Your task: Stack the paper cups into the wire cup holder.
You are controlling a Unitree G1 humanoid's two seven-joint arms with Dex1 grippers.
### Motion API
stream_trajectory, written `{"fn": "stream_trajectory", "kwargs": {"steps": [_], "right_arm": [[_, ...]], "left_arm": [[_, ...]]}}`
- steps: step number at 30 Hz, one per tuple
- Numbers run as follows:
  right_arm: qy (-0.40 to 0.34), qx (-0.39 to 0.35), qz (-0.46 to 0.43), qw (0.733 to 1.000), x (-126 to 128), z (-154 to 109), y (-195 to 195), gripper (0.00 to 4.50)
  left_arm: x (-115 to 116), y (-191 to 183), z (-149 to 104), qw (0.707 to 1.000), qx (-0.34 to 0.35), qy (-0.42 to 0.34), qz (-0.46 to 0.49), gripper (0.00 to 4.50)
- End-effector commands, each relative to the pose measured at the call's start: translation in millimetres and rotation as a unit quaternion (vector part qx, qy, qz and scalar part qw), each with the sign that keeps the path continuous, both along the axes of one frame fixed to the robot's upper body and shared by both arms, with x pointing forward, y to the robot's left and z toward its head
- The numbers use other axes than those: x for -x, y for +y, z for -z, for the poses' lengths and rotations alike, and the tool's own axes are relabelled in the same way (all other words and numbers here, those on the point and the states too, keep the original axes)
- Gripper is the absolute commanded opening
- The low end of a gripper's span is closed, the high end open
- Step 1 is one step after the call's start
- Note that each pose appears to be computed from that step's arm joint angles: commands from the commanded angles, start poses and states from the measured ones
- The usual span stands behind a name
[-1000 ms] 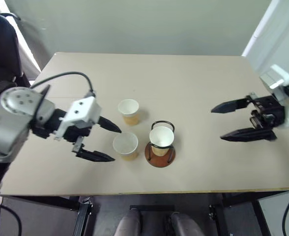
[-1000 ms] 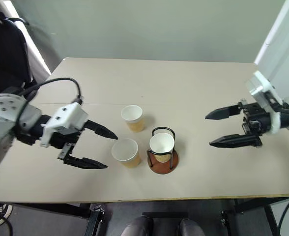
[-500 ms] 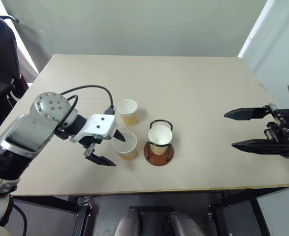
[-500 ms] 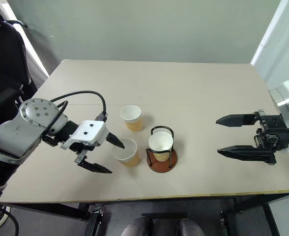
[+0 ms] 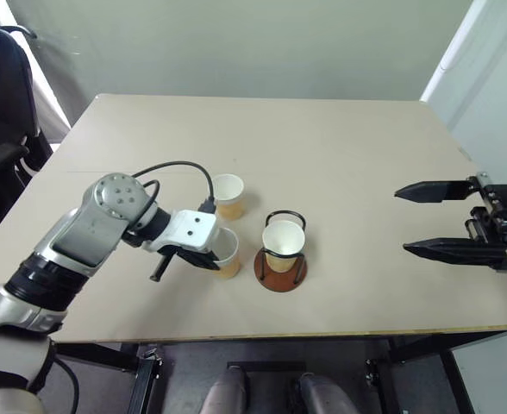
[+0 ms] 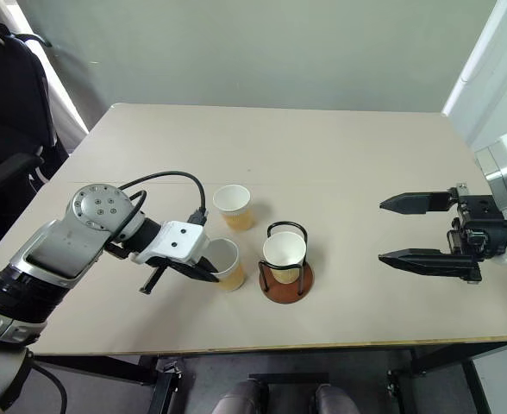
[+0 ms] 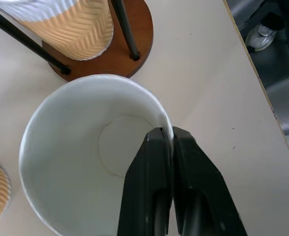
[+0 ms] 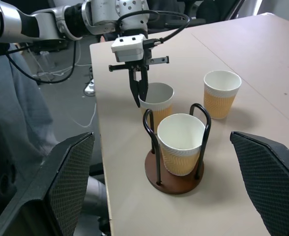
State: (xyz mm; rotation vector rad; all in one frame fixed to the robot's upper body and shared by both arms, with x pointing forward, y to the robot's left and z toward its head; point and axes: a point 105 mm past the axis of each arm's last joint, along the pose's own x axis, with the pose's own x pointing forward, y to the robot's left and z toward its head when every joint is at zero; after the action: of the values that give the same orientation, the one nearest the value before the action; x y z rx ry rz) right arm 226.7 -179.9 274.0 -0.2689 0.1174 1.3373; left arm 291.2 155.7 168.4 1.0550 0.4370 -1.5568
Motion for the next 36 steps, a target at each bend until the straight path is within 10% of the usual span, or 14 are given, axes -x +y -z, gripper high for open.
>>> {"fn": "stream_trajectory", "kwargs": {"steps": [1, 10, 36], "right_arm": [[-0.028, 0.008, -0.01, 1.0, 3.3, -10.1, 3.1, 4.5], [-0.042, 0.019, -0.001, 0.999, -1.6, -14.7, -4.6, 4.5], [-0.061, 0.025, 0.042, 0.997, 4.9, -9.7, -0.1, 4.5]], "left_arm": [[3.1, -5.2, -34.9, 0.999, 0.048, -0.013, 0.012, 0.07], [-9.7, -33.7, -177.3, 0.966, 0.231, -0.101, 0.047, 0.07], [5.5, -98.3, -117.4, 0.965, 0.14, -0.031, 0.22, 0.07]]}}
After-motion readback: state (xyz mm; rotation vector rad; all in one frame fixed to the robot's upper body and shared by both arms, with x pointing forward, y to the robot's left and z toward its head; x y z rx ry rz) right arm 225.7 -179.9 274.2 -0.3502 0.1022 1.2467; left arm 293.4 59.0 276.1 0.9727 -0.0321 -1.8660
